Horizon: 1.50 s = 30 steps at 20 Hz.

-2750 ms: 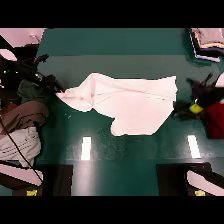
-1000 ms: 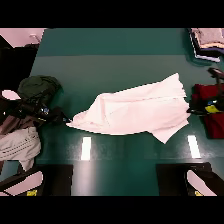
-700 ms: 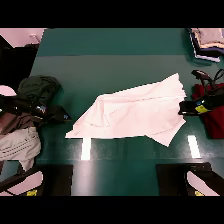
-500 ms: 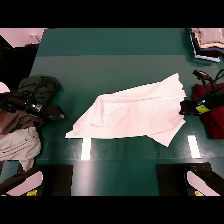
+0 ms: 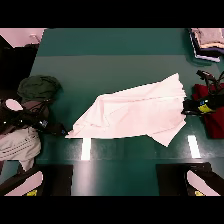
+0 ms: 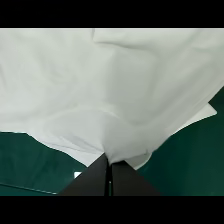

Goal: Fold the shirts.

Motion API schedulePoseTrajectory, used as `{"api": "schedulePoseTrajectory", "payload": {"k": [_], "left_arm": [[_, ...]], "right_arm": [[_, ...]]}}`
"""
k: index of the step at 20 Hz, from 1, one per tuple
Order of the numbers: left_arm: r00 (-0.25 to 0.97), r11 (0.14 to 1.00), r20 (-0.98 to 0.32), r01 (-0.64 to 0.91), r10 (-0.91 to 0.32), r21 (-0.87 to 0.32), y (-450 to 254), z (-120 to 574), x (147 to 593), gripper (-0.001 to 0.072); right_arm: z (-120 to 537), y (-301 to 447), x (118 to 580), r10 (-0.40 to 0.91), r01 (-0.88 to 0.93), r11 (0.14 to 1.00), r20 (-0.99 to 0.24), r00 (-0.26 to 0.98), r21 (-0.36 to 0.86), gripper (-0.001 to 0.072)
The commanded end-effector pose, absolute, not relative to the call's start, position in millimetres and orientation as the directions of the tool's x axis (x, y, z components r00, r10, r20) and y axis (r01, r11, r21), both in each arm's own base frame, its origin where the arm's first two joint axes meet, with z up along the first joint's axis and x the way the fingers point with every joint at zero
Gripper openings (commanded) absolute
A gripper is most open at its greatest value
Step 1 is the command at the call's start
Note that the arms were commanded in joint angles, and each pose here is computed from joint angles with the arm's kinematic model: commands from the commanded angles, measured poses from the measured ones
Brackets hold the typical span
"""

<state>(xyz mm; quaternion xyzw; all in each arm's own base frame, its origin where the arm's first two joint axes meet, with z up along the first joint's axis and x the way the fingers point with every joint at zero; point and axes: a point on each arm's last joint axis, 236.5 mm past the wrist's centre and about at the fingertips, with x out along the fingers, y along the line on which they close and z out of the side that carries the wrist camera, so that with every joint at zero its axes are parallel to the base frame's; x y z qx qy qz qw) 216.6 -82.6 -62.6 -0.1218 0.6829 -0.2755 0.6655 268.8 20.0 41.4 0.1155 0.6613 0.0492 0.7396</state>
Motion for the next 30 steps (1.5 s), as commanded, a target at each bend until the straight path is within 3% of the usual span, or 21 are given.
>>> {"api": "schedulePoseTrajectory", "payload": {"k": [1, 6, 14, 15, 16, 17, 20, 21, 22, 26, 28, 30], "left_arm": [[-0.070, 0.821, -0.848, 0.221, -0.525, -0.526, -83, -73, 215, 0.0664], [-0.069, 0.846, -0.900, 0.316, -0.430, -0.429, -84, -85, 219, 0.0665], [-0.104, 0.803, -0.891, 0.398, -0.441, -0.444, -118, -83, 211, 0.0662], [-0.110, 0.800, -0.892, 0.402, -0.439, -0.444, -121, -83, 209, 0.0635], [-0.120, 0.796, -0.890, 0.408, -0.440, -0.448, -123, -84, 206, 0.0426], [-0.127, 0.795, -0.889, 0.406, -0.439, -0.451, -123, -85, 204, 0.0373], [-0.164, 0.789, -0.886, 0.406, -0.434, -0.461, -122, -85, 194, 0.0365], [-0.178, 0.786, -0.884, 0.406, -0.432, -0.465, -121, -85, 191, 0.0254], [-0.187, 0.784, -0.883, 0.407, -0.430, -0.468, -121, -84, 189, 0.0050], [-0.193, 0.800, -0.879, 0.363, -0.436, -0.477, -123, -68, 196, 0.0024], [-0.120, 0.823, -0.883, 0.322, -0.454, -0.467, -128, -42, 224, 0.0023], [0.036, 0.831, -0.865, 0.299, -0.501, -0.469, -138, 8, 269, 0.0023]], "right_arm": [[42, 20, 269, 0.226, 0.081, 0.968, -0.967, 0.122, 0.236, 0.0014], [41, 20, 265, 0.229, 0.081, 0.968, -0.968, 0.105, 0.238, 0.0014], [41, 21, 261, 0.231, 0.081, 0.968, -0.969, 0.089, 0.238, 0.0014], [41, 21, 261, 0.231, 0.081, 0.968, -0.969, 0.089, 0.238, 0.0014], [41, 21, 261, 0.231, 0.081, 0.968, -0.969, 0.089, 0.238, 0.0014], [41, 21, 261, 0.231, 0.081, 0.968, -0.969, 0.089, 0.238, 0.0014], [41, 21, 261, 0.230, 0.081, 0.968, -0.969, 0.089, 0.238, 0.0014], [41, 21, 261, 0.230, 0.081, 0.968, -0.969, 0.089, 0.238, 0.0014], [41, 21, 261, 0.230, 0.081, 0.968, -0.969, 0.089, 0.238, 0.0014], [43, 21, 261, 0.230, 0.079, 0.968, -0.968, 0.097, 0.238, 0.0014], [53, 20, 266, 0.221, 0.071, 0.970, -0.962, 0.160, 0.235, 0.0014], [75, 19, 275, 0.206, 0.055, 0.972, -0.943, 0.261, 0.228, 0.0014]]}}
